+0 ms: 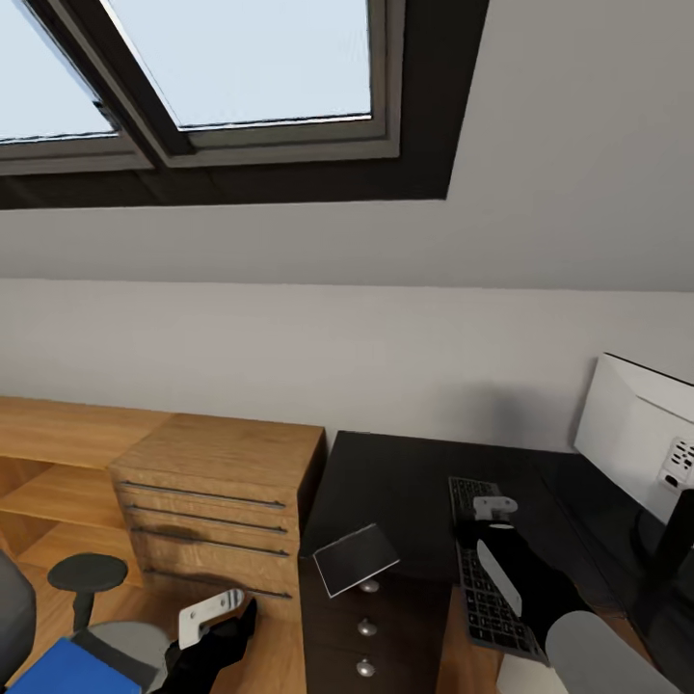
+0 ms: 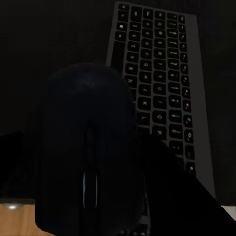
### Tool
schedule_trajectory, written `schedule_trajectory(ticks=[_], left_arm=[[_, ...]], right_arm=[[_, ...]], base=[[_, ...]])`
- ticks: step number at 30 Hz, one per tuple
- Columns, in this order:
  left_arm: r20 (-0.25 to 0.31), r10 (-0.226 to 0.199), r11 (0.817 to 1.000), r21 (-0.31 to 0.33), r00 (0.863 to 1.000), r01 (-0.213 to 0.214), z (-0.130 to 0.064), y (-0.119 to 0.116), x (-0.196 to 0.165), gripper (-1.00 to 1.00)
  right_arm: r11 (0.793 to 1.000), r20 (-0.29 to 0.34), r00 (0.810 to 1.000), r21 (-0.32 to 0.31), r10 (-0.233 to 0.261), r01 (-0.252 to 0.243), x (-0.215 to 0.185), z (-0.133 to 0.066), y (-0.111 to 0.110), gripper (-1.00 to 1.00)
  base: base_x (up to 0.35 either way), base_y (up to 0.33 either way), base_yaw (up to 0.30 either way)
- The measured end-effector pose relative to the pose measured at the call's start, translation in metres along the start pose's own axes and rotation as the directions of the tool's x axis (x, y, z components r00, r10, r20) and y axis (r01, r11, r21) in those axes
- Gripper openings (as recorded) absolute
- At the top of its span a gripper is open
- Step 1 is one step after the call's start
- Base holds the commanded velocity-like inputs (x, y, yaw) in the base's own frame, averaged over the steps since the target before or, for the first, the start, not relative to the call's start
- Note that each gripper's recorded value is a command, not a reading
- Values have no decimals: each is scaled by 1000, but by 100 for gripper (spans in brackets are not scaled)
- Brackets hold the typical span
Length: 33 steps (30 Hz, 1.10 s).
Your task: In the bedroom, organize the workspace by keeping the computer under the desk, ensuring the monitor is on the desk, placing the keyboard on the desk next to the monitor, placing the mouse on the desk next to the keyboard, moving the folder from the swivel chair onto the desk next to the mouse, stacking the notebook on top of the folder with the pen on top of the notebook, and positioning the swivel chair next to the desk.
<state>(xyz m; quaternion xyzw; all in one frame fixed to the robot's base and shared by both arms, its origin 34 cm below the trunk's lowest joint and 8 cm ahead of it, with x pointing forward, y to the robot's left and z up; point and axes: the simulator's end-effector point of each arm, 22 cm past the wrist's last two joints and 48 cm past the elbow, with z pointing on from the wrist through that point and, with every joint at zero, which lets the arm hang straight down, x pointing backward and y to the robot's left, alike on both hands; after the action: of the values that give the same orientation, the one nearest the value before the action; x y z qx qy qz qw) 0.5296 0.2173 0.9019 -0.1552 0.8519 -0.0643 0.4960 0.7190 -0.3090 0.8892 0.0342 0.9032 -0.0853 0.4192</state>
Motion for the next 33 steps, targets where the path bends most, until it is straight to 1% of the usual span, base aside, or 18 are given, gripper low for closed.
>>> schedule_trajectory(ticks=[8,27,33], left_arm=[[-4,1,1000,1,1000,-1,0,0,1,100],[-4,0,1000,2,1000,0,0,-1,1,100],[-1,-1,1000,5,1000,1,0,-2,0,100]], right_arm=[[1000,7,1000,-5,-2,2,-3,-1,2,-100],[1000,6,1000,-5,-2,2,-3,-1,2,-100],[1000,3,1000,-3,-1,1,0,0,1,-100]], base=[[148,0,13],[4,0,256],[119,0,68]])
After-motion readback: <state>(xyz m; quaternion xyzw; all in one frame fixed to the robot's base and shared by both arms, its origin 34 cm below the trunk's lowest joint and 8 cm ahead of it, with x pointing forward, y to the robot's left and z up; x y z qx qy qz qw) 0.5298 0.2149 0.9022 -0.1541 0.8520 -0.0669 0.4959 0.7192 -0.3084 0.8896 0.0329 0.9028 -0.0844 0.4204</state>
